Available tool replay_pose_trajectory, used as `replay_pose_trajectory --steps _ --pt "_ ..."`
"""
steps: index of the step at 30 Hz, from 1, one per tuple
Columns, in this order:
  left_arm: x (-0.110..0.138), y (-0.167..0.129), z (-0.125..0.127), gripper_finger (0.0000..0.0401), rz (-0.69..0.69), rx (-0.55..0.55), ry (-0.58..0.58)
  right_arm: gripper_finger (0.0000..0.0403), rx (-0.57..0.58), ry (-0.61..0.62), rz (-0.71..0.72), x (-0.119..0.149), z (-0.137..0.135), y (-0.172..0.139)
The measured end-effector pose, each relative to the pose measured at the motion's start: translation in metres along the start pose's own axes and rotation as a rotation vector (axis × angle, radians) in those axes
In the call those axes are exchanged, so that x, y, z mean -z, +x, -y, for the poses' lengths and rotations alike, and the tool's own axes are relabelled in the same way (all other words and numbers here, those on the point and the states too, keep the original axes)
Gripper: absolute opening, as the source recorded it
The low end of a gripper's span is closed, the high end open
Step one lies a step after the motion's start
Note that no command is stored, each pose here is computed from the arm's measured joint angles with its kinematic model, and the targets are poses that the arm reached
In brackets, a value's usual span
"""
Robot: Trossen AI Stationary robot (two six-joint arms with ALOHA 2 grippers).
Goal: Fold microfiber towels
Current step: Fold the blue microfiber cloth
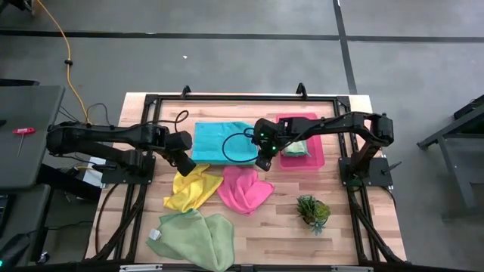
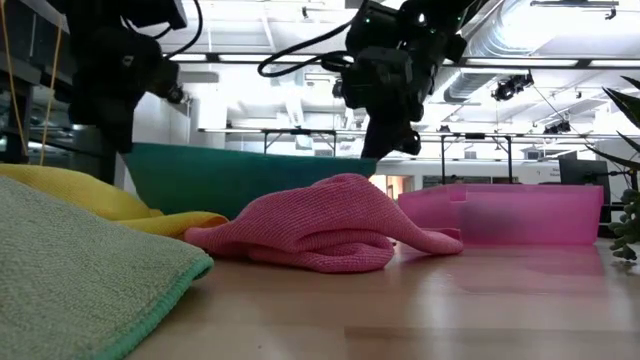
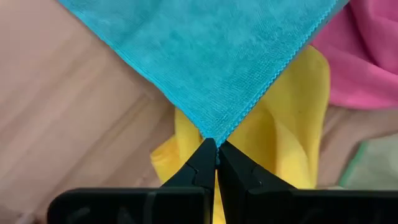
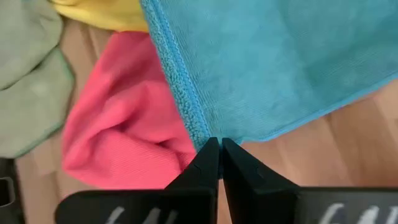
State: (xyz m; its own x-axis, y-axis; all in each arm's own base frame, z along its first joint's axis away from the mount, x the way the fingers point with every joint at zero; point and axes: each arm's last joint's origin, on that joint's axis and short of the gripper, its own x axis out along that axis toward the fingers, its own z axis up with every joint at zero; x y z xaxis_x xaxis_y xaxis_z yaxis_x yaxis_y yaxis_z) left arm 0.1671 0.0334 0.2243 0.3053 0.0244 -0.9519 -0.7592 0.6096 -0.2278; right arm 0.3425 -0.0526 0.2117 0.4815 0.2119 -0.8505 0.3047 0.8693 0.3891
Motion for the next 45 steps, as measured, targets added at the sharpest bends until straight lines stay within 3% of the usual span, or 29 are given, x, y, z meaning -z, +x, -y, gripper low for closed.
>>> replay_pose_trajectory --steps 5,12,16,22,29,36,45 --pt "0.001 0.0 0.001 0.0 -0.018 0.022 0.011 0.0 -0.015 0.014 0.001 -0.001 0.001 0.0" --pt "-0.016 -0.002 -0.017 0.0 0.172 -0.186 -0.012 0.0 0.161 0.094 0.14 -0.016 0.033 -0.011" --pt "-0.029 -0.001 -0.029 0.0 0.235 -0.28 -0.034 0.0 0.201 0.126 0.209 -0.024 0.049 -0.017" --pt "-0.046 0.01 -0.041 0.0 0.231 -0.339 -0.062 0.0 0.23 0.153 0.248 -0.029 0.062 -0.019" --pt "-0.063 0.03 -0.044 0.0 0.248 -0.418 -0.068 0.0 0.287 0.196 0.247 -0.031 0.073 0.003" --pt "-0.068 0.049 -0.049 0.0 0.23 -0.511 -0.094 0.0 0.339 0.233 0.297 -0.036 0.084 0.008" --pt "-0.073 0.064 -0.05 0.0 0.293 -0.519 -0.149 0.0 0.349 0.296 0.301 -0.036 0.089 0.007"
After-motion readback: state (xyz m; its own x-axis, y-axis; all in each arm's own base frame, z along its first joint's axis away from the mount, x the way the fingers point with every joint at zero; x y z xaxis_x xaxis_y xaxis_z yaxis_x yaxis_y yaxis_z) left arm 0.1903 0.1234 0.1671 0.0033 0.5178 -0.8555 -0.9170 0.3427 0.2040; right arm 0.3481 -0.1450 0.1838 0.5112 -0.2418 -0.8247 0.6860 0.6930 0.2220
